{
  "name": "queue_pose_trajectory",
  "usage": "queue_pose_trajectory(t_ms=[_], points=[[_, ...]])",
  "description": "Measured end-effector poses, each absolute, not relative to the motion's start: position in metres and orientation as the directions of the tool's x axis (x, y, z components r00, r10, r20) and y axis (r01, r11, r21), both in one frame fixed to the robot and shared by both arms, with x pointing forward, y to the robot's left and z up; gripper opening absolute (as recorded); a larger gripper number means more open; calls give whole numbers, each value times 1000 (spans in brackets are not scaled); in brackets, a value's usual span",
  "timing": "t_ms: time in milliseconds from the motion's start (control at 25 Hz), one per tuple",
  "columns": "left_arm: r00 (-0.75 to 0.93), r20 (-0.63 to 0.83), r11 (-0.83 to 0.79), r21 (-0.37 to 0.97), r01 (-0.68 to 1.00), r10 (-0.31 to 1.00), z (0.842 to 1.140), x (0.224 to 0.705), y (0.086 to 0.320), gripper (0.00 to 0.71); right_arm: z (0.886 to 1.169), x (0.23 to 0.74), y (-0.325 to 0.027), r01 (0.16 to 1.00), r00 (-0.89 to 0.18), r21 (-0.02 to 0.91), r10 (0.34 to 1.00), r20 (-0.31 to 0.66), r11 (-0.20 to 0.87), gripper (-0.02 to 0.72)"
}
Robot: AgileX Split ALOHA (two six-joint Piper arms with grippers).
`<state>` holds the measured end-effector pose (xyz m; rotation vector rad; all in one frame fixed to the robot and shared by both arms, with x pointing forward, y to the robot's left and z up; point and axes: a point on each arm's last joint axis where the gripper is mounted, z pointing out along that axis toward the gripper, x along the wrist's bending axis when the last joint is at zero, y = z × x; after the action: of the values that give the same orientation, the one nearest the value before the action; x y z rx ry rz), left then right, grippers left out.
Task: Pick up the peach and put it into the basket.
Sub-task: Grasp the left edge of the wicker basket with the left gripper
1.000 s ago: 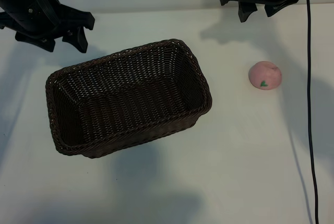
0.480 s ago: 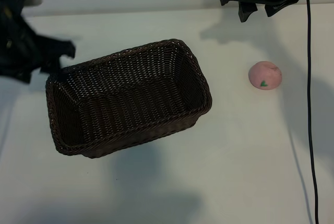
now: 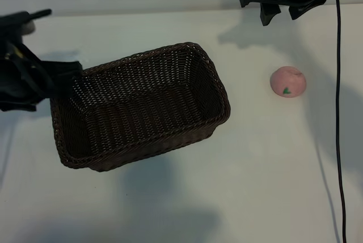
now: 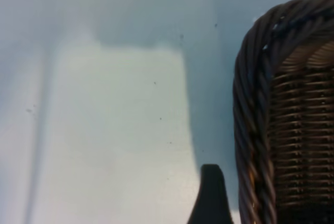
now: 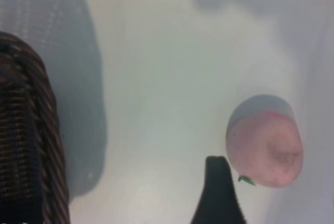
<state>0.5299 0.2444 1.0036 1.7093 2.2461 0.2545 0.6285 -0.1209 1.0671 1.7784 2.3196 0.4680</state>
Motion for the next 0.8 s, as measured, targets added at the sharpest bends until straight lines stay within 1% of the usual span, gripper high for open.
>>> queue_pose_trajectory(t_ms=[280, 560, 680, 800], points=[[-275, -124, 297, 235, 925, 954, 962, 539, 240, 543, 1067, 627, -121, 909, -270, 341, 962, 43, 240, 507], [-294, -133, 317, 220, 923, 947, 926, 533, 241, 545, 1067, 627, -122, 910, -269, 339, 962, 42, 240, 507], [-303, -138, 327, 211, 921, 943, 917, 536, 240, 545, 1067, 627, -122, 910, -269, 339, 962, 42, 240, 507], [-304, -146, 330, 222, 917, 941, 917, 537, 239, 545, 1067, 627, -122, 910, -269, 339, 962, 42, 240, 507]])
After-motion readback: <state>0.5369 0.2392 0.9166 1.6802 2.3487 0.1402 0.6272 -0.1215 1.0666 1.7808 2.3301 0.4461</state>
